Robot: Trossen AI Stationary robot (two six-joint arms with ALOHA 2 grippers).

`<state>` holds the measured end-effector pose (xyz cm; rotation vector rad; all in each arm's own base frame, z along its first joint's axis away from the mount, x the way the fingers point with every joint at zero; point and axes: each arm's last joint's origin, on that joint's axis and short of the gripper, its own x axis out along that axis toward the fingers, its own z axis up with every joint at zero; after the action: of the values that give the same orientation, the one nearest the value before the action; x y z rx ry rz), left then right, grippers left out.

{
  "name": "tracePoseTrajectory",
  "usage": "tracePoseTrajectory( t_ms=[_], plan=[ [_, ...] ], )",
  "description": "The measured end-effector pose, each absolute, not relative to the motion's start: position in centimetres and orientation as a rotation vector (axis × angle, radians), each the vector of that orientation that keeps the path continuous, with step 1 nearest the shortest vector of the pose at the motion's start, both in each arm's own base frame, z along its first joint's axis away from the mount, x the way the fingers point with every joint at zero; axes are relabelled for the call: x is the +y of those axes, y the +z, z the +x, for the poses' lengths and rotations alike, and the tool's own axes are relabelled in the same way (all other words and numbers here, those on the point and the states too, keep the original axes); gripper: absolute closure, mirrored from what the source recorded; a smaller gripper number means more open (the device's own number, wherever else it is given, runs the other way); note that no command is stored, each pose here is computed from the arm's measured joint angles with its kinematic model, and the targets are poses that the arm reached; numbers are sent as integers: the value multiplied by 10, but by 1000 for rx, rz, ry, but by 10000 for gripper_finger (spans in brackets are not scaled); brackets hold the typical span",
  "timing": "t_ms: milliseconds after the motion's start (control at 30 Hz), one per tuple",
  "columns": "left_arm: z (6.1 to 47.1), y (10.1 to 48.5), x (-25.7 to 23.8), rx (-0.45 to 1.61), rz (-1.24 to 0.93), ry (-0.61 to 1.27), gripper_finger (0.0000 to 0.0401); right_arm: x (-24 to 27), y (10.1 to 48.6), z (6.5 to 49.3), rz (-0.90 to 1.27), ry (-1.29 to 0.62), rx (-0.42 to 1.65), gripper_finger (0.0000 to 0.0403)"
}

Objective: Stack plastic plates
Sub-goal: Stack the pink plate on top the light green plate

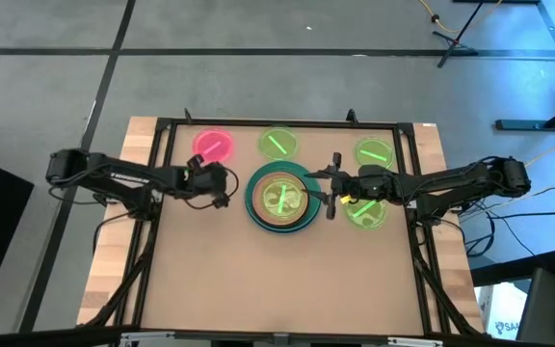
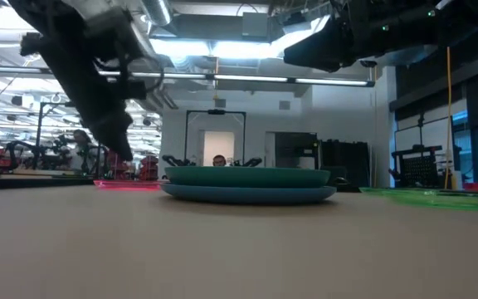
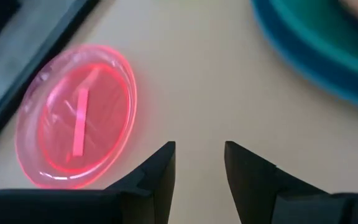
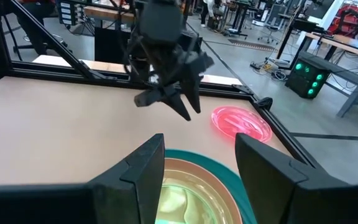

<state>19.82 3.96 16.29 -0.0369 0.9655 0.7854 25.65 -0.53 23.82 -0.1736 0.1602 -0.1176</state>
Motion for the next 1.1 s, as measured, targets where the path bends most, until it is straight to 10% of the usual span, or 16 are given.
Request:
tracePoseTrajectory(
  t_ms=[1100],
  plan=[
    [188,159,70,1289,30,658,270,-6,235,256,-171,-127,194,212]
  ],
)
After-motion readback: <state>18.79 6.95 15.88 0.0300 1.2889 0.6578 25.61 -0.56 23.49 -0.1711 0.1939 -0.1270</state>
